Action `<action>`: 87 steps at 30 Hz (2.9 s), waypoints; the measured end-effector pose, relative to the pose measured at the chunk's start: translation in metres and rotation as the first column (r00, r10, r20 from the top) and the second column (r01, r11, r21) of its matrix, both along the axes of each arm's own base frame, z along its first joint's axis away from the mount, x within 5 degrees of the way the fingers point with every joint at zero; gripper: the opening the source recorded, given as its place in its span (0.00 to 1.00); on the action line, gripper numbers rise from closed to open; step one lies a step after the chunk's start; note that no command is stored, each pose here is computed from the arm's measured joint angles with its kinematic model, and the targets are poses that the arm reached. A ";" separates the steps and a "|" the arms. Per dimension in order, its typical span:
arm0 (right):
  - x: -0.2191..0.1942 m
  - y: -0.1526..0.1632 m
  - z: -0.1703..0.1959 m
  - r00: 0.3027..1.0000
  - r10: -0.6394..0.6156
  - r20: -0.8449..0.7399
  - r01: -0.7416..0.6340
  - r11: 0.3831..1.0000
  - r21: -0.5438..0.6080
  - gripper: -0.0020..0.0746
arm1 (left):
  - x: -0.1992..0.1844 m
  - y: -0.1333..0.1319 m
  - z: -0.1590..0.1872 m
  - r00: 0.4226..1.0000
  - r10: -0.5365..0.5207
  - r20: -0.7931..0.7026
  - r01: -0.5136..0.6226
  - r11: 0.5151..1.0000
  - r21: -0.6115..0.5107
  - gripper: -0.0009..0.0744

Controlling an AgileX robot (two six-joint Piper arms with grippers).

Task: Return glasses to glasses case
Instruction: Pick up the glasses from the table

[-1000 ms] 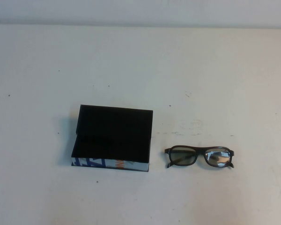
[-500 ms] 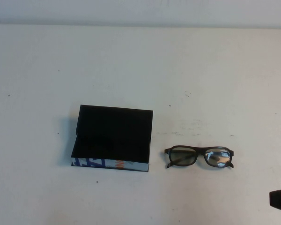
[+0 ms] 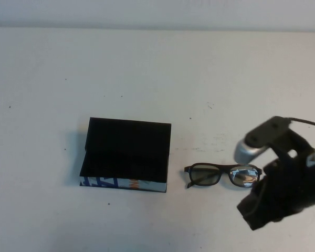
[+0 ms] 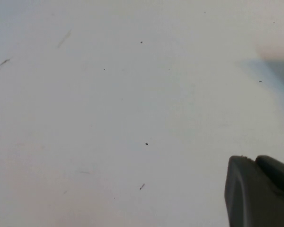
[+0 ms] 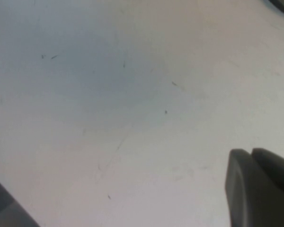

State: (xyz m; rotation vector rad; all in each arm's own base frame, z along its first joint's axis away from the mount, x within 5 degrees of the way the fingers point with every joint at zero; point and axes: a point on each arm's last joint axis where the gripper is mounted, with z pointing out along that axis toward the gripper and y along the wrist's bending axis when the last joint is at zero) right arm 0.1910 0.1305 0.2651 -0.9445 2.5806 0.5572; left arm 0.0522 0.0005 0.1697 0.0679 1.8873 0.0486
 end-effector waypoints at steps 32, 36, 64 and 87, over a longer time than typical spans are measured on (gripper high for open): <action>0.132 0.034 -0.036 0.684 0.728 0.053 -0.652 0.642 -0.404 0.47 | 0.000 0.000 0.000 1.000 0.000 0.000 0.000 1.000 0.000 0.01; 0.136 0.036 -0.043 0.679 0.733 0.042 -0.661 0.635 -0.399 0.54 | 0.000 0.000 0.000 1.000 0.000 0.000 0.000 1.000 0.000 0.01; 0.138 0.046 -0.067 0.676 0.737 -0.008 -0.692 0.630 -0.352 0.56 | 0.000 0.000 0.000 1.000 0.000 0.000 0.000 1.000 0.000 0.01; 0.144 0.047 -0.073 0.655 0.752 -0.073 -0.724 0.598 -0.344 0.40 | 0.000 0.000 0.000 1.000 0.000 0.000 0.000 1.000 0.000 0.01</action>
